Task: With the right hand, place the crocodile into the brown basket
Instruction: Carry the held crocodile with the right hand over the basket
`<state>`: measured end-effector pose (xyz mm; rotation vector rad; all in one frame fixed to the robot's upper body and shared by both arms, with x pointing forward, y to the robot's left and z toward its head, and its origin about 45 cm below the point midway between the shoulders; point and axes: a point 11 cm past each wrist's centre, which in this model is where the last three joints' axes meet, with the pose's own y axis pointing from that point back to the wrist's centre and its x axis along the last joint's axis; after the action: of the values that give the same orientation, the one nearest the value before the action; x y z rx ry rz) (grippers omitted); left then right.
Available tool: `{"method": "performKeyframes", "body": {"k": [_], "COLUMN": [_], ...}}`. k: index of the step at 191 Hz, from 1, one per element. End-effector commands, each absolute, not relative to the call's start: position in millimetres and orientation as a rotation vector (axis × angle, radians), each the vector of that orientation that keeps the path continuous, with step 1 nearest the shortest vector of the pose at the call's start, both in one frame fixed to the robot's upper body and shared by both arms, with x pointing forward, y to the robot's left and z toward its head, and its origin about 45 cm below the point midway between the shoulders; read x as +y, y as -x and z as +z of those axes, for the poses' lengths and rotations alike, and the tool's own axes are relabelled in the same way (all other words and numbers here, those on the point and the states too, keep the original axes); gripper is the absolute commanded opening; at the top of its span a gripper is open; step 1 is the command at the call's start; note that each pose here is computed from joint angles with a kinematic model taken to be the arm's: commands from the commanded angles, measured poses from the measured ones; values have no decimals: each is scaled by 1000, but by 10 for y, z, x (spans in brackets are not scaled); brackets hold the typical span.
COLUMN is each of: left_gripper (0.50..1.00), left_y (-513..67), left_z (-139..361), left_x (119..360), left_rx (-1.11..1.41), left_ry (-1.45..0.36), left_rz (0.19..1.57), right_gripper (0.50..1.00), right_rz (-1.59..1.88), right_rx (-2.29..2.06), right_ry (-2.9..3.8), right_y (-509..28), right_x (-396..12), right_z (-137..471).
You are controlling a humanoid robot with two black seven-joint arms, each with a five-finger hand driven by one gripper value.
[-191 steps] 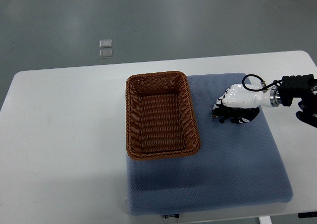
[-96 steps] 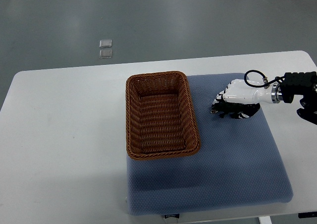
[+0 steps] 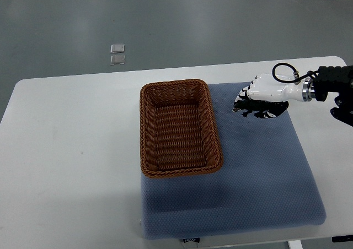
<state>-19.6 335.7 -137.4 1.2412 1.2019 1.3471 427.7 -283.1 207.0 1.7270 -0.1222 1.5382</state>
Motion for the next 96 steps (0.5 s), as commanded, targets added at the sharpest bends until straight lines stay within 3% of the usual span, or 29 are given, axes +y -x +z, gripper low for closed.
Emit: {"method": "performKeyframes", "body": {"k": [1, 96], "left_gripper": [1000, 1000], "left_y": [197, 197], "left_z": [-1374, -1374], "left_x": [3357, 3357], "left_rx": [1202, 1202], "left_ry": [-1242, -1242], "left_rz": [1346, 1346], "right_gripper": [558, 560], "right_rz": [1557, 1658], "right_rx": [-126, -112], "right_ry": [-1730, -1778], "right_y": [-4318, -4573], "right_x": [-2749, -2010], "right_z": [2129, 2627]}}
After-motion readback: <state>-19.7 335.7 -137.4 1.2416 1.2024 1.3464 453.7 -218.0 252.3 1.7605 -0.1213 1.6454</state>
